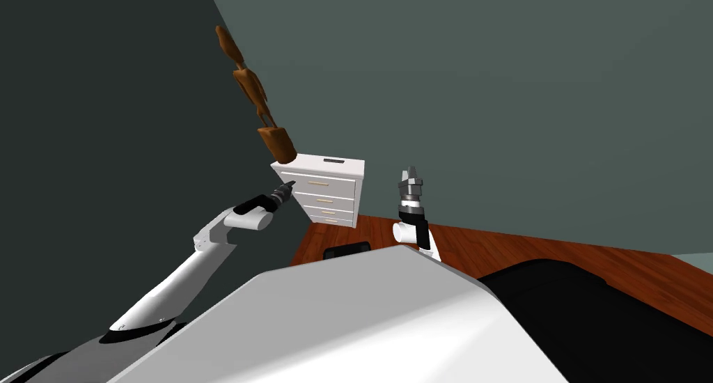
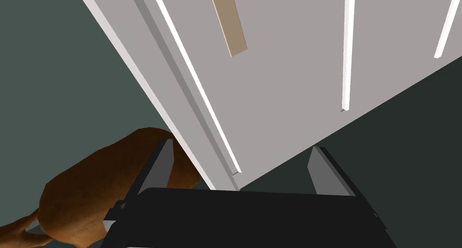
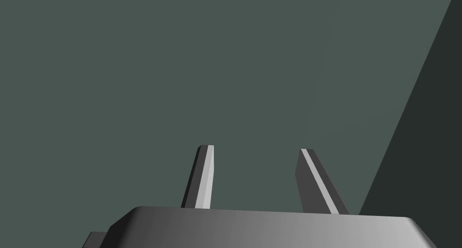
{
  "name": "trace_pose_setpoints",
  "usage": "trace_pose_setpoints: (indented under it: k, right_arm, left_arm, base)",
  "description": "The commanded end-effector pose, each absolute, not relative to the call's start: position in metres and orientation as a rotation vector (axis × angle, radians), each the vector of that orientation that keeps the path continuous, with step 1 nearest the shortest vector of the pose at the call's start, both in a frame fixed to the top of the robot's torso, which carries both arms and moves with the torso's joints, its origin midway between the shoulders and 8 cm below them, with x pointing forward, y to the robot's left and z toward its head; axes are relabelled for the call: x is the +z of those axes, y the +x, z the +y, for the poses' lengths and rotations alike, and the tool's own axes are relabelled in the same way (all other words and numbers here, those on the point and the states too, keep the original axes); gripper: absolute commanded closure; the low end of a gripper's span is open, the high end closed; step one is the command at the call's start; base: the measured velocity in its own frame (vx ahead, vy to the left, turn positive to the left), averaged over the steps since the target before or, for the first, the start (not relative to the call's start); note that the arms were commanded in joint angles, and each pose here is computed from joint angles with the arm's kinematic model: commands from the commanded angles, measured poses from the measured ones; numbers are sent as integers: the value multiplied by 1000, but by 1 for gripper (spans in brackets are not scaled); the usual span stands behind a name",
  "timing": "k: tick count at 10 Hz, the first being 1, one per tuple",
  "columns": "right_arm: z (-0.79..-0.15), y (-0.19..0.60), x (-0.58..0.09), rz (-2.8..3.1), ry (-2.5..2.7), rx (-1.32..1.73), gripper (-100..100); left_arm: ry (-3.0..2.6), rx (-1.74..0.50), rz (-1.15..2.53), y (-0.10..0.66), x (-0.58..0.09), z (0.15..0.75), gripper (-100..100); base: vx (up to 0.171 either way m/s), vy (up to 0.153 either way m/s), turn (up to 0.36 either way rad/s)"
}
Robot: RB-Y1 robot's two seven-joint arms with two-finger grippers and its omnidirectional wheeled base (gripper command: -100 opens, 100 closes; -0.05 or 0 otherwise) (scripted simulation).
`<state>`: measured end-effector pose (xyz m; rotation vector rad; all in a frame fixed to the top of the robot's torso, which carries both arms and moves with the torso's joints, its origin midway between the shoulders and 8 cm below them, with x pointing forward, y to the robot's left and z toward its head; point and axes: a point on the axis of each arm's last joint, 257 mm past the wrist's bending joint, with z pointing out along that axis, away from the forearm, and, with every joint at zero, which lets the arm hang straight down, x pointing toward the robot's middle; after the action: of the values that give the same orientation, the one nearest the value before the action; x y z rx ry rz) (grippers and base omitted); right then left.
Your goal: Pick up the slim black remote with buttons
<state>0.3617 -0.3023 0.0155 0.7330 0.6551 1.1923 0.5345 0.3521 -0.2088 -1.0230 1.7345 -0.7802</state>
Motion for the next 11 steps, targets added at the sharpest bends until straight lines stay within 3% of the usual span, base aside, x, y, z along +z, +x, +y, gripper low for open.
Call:
trace_pose_setpoints:
  k: [1,11]
  right_arm:
    - [-302,362,15,655,733,1192,0]
    - [-302,362,15,655,733,1192,0]
  left_arm:
    - [-1045,-720,1769,536,-217,366,-100]
    - [-1155,-346,1873,551,-198,480,-100]
  base:
    - [-10,-64,-24]
    - [-6,-62,-34]
